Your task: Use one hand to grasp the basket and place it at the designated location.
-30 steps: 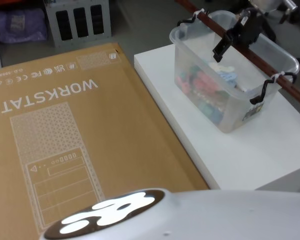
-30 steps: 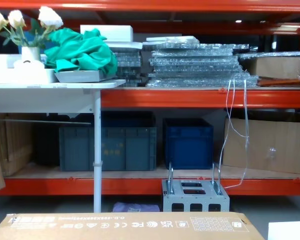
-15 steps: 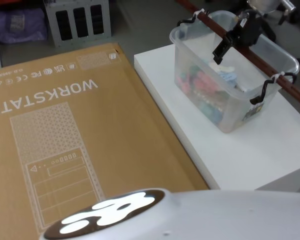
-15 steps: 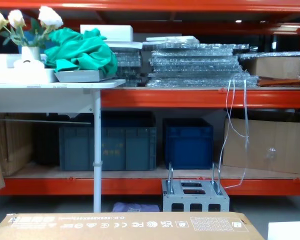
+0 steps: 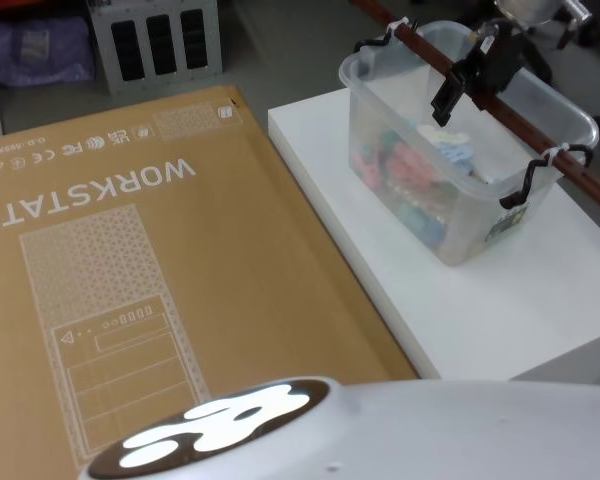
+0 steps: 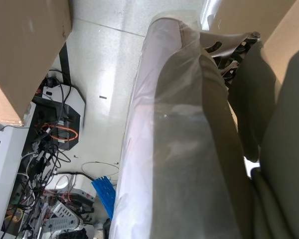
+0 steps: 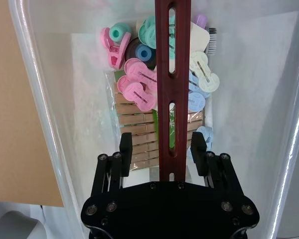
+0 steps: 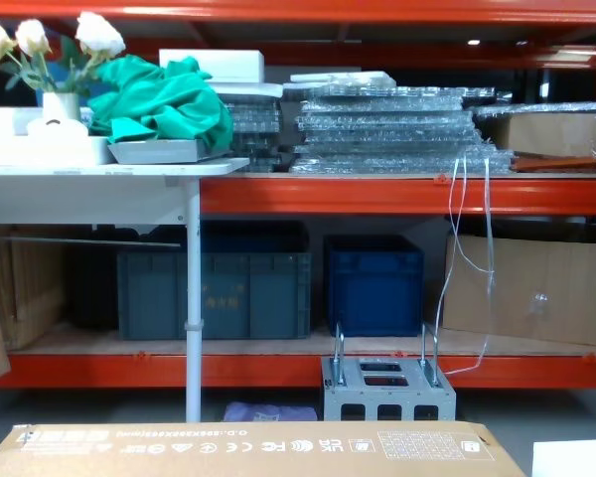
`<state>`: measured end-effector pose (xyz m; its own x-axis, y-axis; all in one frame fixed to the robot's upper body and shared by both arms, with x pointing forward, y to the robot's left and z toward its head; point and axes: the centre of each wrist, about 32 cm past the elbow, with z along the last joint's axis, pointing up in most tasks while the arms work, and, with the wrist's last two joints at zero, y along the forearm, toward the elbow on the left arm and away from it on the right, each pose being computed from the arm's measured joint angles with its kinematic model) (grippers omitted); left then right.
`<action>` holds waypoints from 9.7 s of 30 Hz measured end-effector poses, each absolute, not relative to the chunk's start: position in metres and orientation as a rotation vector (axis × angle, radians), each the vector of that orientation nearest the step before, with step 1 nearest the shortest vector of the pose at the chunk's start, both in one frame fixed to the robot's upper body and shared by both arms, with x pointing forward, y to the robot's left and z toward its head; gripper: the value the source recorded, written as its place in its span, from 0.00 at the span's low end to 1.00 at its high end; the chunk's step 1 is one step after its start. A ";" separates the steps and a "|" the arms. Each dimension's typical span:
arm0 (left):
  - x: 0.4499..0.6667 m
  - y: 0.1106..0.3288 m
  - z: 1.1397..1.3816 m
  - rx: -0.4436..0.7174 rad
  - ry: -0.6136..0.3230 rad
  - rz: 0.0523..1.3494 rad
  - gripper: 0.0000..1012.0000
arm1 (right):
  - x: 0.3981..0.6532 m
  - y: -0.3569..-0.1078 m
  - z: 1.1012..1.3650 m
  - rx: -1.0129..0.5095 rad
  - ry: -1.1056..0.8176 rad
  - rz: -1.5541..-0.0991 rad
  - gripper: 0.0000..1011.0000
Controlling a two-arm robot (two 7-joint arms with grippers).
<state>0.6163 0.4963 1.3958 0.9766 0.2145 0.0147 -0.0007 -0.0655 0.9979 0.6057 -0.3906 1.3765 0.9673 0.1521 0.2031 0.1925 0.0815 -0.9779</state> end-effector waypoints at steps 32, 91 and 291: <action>0.616 0.496 1.396 1.629 0.165 0.178 0.00 | 0.605 -0.390 1.377 -1.495 -0.283 -0.033 0.22; 0.616 0.496 1.396 1.629 0.165 0.178 0.00 | 0.530 -0.381 1.478 -1.530 -0.476 -0.292 0.22; 0.616 0.496 1.396 1.629 0.165 0.177 0.00 | 0.626 -0.130 1.414 -1.007 -1.253 0.822 0.22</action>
